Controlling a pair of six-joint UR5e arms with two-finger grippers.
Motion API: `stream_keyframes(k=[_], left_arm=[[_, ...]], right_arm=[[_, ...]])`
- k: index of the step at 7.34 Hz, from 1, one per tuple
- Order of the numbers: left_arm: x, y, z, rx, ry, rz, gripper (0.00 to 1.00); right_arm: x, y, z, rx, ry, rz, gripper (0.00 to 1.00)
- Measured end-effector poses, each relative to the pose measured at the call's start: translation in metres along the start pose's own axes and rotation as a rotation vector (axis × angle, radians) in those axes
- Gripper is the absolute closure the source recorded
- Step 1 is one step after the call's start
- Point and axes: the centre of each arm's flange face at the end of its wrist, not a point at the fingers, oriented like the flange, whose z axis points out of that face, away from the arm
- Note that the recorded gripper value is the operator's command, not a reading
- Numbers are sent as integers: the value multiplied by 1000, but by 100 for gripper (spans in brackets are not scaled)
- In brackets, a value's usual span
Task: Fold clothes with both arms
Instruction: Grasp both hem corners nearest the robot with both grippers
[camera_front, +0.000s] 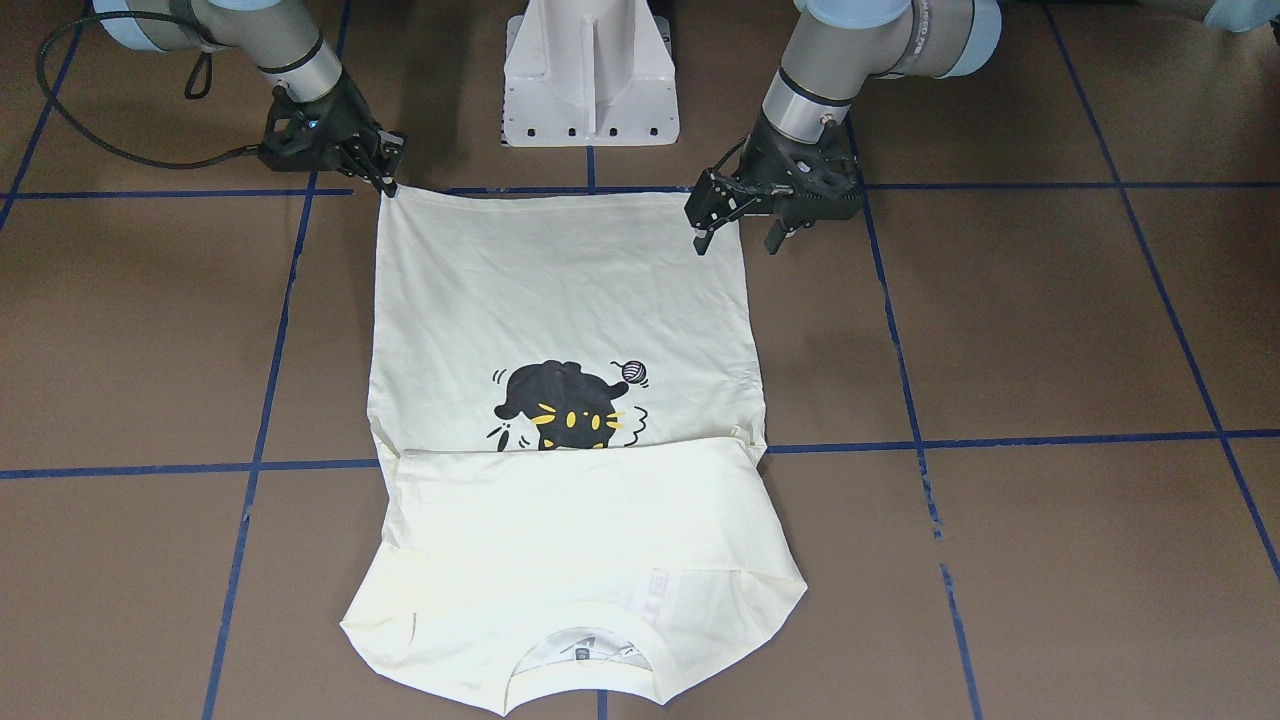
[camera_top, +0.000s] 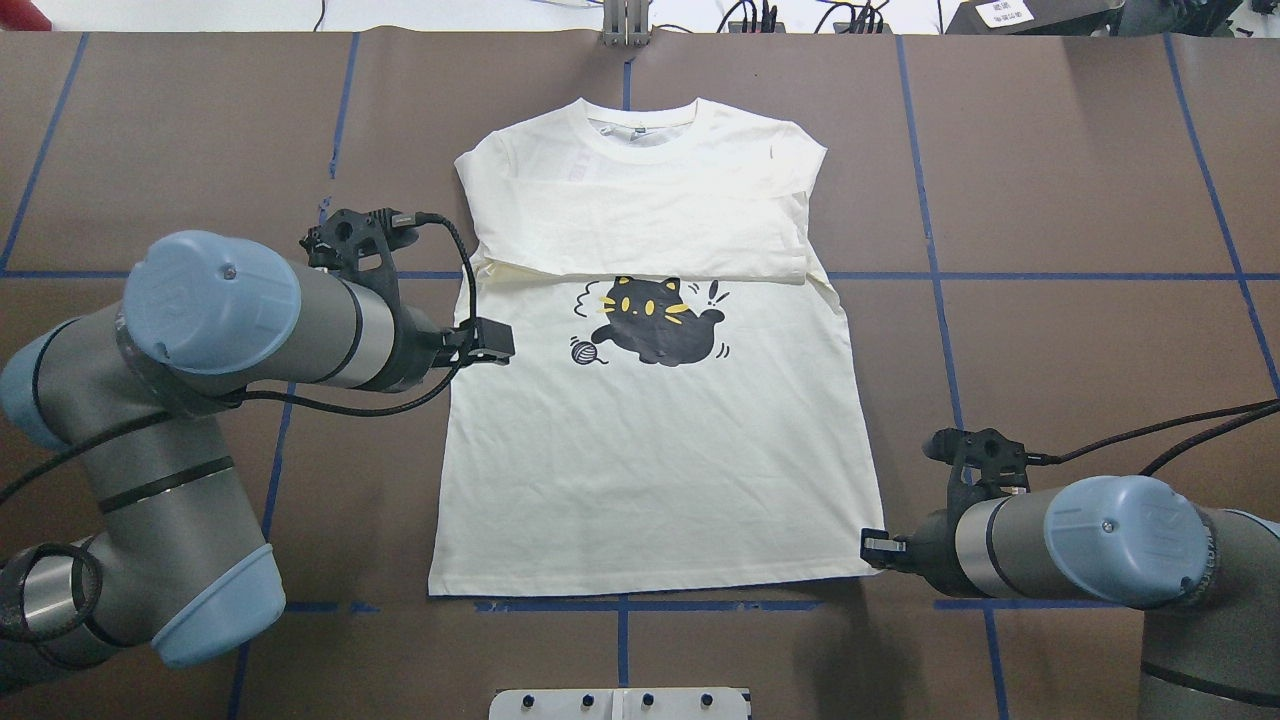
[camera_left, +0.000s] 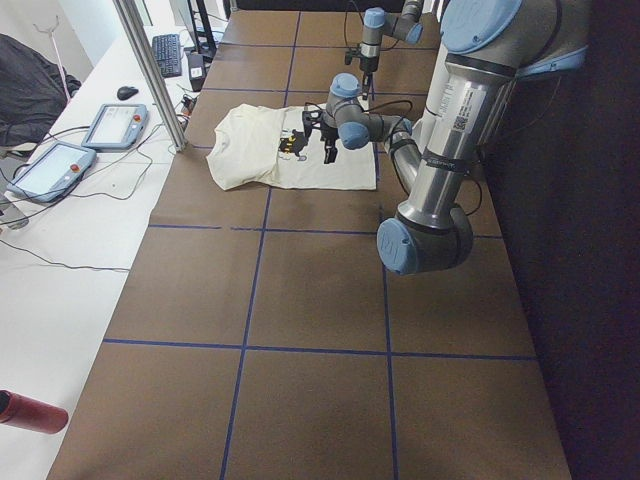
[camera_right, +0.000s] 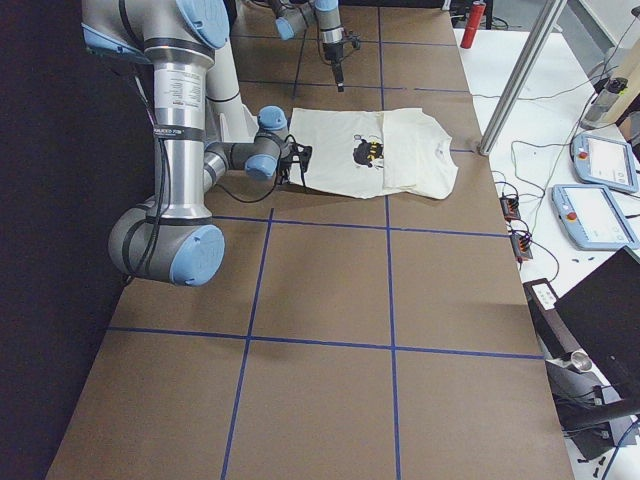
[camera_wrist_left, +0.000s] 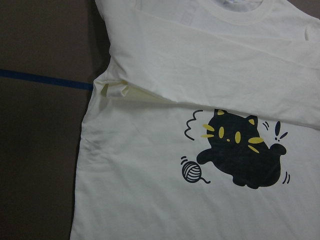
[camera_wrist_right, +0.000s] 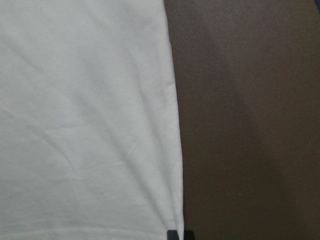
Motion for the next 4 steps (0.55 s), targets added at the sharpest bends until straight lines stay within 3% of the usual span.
stream_keyframes(k=[2, 4], left_arm=[[-17, 62, 32, -57, -34, -97, 1], [-32, 102, 55, -54, -79, -119, 3]], right_arm=[[-3, -4, -10, -1, -19, 5, 100], [-6, -6, -12, 0, -27, 6, 100]])
